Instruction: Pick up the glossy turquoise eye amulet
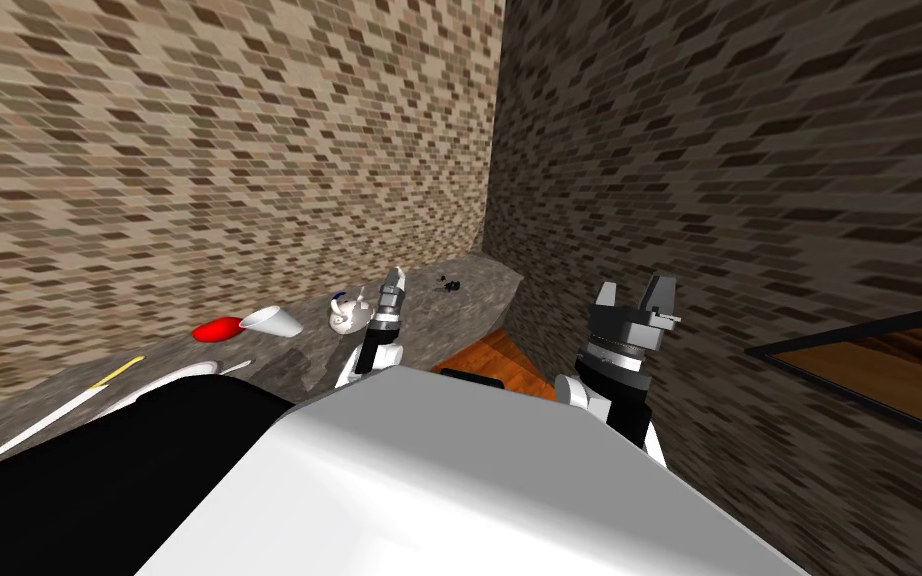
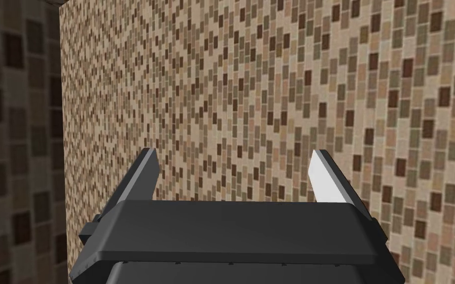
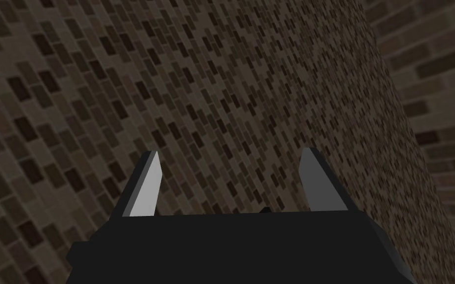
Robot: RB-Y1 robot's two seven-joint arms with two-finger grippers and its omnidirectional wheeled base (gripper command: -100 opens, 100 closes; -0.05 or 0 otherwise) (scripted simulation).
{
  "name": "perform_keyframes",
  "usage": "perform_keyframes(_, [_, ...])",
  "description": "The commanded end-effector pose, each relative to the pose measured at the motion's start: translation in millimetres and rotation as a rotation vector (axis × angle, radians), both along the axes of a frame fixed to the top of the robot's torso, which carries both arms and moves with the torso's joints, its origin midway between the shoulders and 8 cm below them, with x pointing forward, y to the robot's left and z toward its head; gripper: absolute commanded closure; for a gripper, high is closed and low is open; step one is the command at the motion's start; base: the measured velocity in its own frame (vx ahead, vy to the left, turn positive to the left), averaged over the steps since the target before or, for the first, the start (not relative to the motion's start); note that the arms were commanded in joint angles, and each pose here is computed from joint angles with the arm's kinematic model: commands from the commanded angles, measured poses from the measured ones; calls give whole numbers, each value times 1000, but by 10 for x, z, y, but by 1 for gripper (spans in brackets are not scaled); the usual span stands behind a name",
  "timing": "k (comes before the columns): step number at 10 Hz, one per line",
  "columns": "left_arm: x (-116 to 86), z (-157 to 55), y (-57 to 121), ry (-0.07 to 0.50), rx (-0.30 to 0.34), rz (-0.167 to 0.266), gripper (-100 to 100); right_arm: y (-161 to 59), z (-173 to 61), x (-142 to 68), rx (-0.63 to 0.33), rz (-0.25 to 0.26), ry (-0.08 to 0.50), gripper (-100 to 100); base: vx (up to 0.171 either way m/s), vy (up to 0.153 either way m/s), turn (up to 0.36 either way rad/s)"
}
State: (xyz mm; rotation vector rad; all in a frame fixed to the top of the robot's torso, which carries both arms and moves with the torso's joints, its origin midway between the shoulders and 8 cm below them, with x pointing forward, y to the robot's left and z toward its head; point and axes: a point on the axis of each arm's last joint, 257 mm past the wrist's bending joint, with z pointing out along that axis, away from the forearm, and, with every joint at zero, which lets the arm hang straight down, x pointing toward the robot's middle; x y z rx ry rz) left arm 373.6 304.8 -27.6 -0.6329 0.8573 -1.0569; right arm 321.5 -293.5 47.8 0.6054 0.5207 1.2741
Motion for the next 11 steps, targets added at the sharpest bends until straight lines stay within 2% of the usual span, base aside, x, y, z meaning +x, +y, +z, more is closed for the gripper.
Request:
perform_keyframes(1, [57, -91, 84, 24, 2, 10, -100, 0, 0, 0, 0, 0, 0, 0, -93, -61, 34])
perform_keyframes(5, [280, -438, 416, 107, -13, 63, -100, 0, 0, 0, 0, 0, 0, 0, -78, -51, 40])
perform_keyframes(11, [468, -826, 678, 194, -35, 112, -100, 0, 0, 0, 0, 0, 0, 0, -10, -38, 22])
